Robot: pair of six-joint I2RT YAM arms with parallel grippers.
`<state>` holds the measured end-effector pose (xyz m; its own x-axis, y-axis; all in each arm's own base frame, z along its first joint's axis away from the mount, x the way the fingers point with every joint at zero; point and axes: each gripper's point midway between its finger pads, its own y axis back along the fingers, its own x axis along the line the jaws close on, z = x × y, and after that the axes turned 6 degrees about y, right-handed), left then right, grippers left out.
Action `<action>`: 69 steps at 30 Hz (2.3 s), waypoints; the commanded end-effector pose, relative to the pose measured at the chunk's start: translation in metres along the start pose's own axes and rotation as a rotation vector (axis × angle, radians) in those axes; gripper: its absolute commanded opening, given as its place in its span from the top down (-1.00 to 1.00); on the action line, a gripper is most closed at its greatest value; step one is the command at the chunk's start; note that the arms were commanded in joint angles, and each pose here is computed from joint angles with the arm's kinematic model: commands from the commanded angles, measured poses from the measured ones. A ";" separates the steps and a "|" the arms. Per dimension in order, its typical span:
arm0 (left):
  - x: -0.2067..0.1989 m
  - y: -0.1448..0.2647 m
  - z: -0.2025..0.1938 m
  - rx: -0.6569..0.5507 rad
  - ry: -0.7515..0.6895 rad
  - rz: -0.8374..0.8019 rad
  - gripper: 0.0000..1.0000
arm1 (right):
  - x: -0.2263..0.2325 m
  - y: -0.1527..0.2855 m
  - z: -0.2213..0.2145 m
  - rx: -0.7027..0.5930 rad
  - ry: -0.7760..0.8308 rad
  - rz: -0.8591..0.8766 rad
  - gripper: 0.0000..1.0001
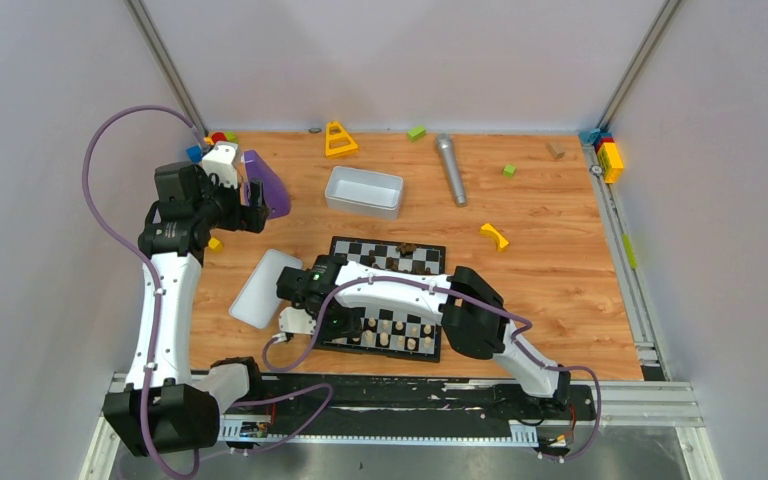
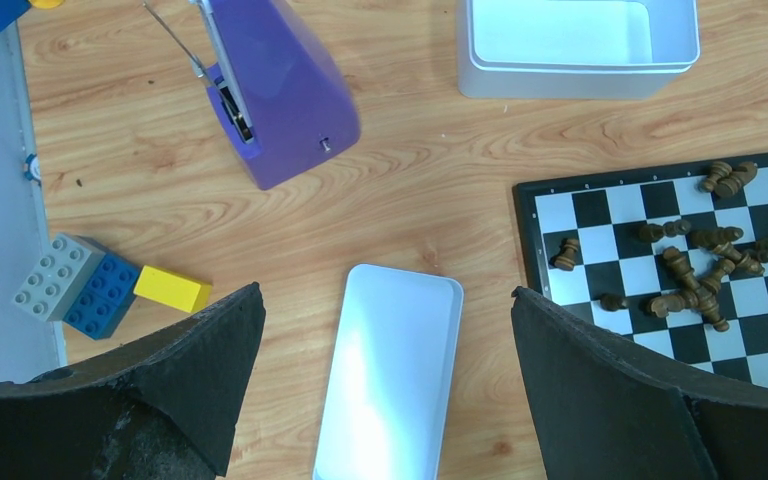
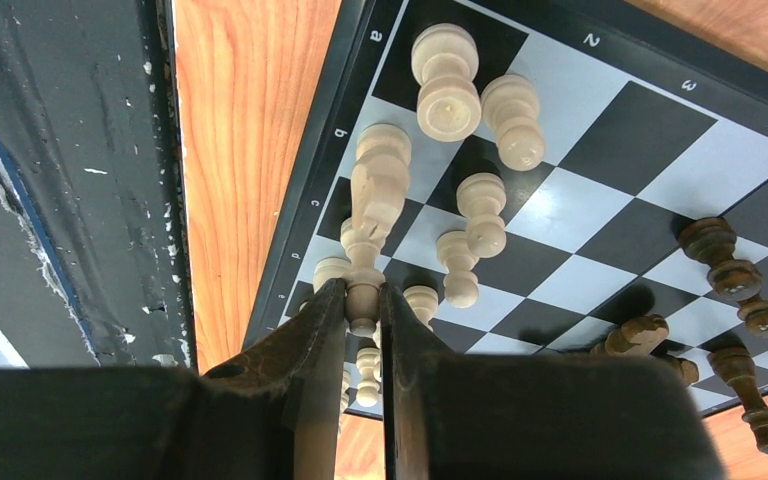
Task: Set up the chess pieces on the board
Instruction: Place the chess piece on the chessboard.
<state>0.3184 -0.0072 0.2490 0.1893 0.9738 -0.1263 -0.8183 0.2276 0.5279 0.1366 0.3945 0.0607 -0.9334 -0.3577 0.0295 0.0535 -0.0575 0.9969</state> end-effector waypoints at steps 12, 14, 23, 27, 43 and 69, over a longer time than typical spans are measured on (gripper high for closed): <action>-0.003 0.007 0.008 -0.042 -0.010 -0.011 -1.00 | -0.003 0.000 0.009 -0.015 -0.010 -0.037 0.93; -0.003 0.007 0.008 -0.042 -0.011 -0.012 -1.00 | -0.001 0.000 0.010 -0.016 -0.007 -0.035 0.92; -0.004 0.008 0.008 -0.041 -0.010 -0.014 -1.00 | 0.001 -0.003 0.007 0.005 -0.004 -0.037 0.86; -0.004 0.009 0.008 -0.042 -0.013 -0.013 -1.00 | 0.000 -0.004 0.007 0.007 -0.006 -0.046 0.76; -0.003 0.007 0.006 -0.036 -0.020 -0.009 -1.00 | -0.009 0.028 0.025 -0.098 -0.039 -0.110 -0.17; -0.026 -0.008 0.016 -0.111 -0.093 -0.183 -1.00 | -0.108 0.209 -0.062 -0.712 -0.419 -0.464 -0.44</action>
<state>0.3209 -0.0225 0.2474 0.2926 0.9460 -0.1399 -0.8113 0.3230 0.4873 0.2486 0.3667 0.2237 -0.9781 0.1097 -0.1770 -0.2070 -0.6048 0.7690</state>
